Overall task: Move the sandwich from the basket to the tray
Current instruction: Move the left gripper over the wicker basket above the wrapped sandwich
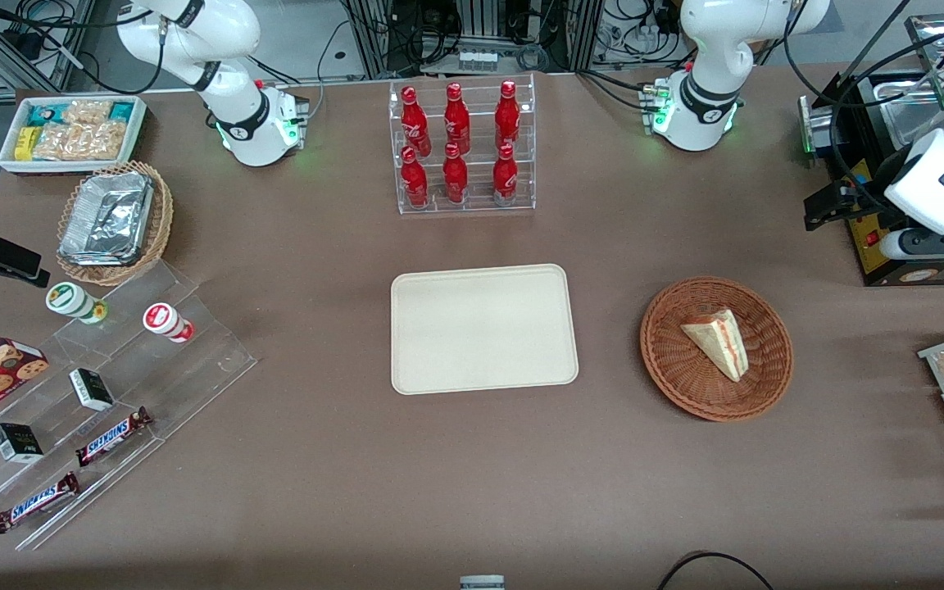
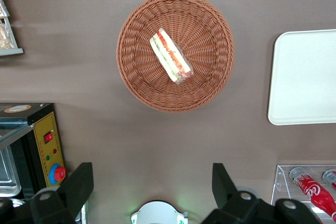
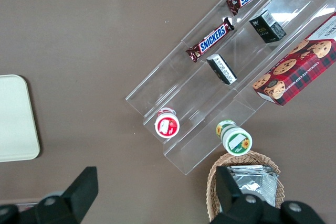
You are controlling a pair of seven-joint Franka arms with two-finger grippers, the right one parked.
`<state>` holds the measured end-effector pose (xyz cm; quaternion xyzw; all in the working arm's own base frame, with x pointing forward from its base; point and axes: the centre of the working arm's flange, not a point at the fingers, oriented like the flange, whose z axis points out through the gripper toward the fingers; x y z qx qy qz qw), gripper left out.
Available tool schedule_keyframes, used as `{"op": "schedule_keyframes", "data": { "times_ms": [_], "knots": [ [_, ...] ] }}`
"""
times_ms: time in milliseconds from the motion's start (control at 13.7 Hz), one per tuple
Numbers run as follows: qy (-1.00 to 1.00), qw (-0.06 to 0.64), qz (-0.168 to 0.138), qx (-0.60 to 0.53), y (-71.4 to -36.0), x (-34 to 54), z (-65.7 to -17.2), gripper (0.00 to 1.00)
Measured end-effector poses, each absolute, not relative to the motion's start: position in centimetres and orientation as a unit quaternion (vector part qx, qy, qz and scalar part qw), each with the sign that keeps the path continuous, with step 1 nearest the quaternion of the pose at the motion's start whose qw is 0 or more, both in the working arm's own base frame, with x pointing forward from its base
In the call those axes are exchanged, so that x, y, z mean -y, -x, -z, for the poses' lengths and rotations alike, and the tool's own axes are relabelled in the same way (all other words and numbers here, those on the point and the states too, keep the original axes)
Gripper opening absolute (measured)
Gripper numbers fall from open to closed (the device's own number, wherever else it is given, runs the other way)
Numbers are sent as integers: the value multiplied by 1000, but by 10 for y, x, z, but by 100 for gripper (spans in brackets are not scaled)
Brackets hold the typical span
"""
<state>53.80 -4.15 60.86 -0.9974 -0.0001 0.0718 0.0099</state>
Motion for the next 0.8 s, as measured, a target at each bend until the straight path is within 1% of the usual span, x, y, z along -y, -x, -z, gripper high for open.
{"op": "schedule_keyframes", "data": {
  "times_ms": [219,365,657,803],
  "knots": [
    [997,10,-72,-1,-538,41,-608,100],
    [997,9,-76,-1,-543,41,-599,100],
    [997,6,-80,-3,-568,42,-540,100],
    [997,6,-78,-4,-572,43,-508,100]
  ]
}}
